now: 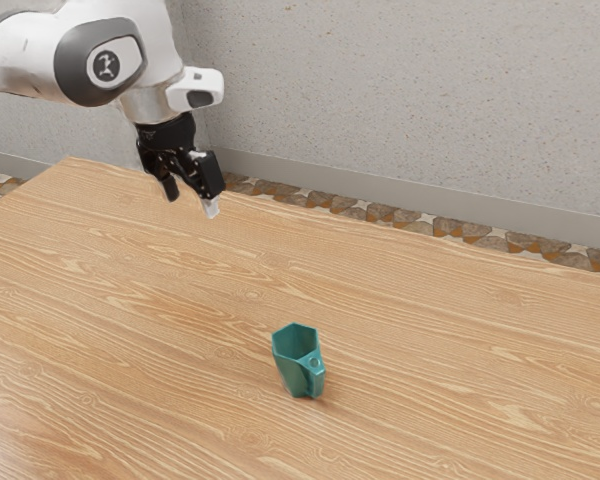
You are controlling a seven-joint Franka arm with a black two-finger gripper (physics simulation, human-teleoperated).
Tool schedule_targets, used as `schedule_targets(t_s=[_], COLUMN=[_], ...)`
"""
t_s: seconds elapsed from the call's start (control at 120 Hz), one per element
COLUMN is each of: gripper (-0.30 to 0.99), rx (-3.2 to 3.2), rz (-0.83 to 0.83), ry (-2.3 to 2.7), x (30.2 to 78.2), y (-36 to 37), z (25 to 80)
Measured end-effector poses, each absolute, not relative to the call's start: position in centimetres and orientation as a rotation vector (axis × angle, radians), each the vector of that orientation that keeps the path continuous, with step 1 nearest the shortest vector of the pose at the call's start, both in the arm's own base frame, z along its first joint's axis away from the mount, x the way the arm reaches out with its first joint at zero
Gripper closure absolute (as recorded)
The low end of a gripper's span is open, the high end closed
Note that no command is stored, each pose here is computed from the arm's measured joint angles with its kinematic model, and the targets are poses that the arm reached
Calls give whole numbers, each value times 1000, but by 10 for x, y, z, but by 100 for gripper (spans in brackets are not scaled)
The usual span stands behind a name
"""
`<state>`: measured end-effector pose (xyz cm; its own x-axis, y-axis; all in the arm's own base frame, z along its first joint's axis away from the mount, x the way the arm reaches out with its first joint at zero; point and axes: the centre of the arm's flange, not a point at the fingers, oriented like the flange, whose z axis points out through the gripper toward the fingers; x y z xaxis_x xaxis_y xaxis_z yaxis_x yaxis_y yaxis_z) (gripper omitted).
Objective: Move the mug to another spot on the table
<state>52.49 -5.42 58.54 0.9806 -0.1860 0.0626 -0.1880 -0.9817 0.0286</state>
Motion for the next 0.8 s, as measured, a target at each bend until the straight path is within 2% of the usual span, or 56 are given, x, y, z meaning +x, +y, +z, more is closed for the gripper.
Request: schedule_targets(t_s=[0.108,0.267,0.417,0.8], gripper=[2,2,2,2], rx=[3090,3102,3081,2956], rz=[81,51,18,-80], ry=[-385,-360,-176,628], x=[490,472,480,482], y=[-117,-173,-206,-255], z=[574,540,505,460])
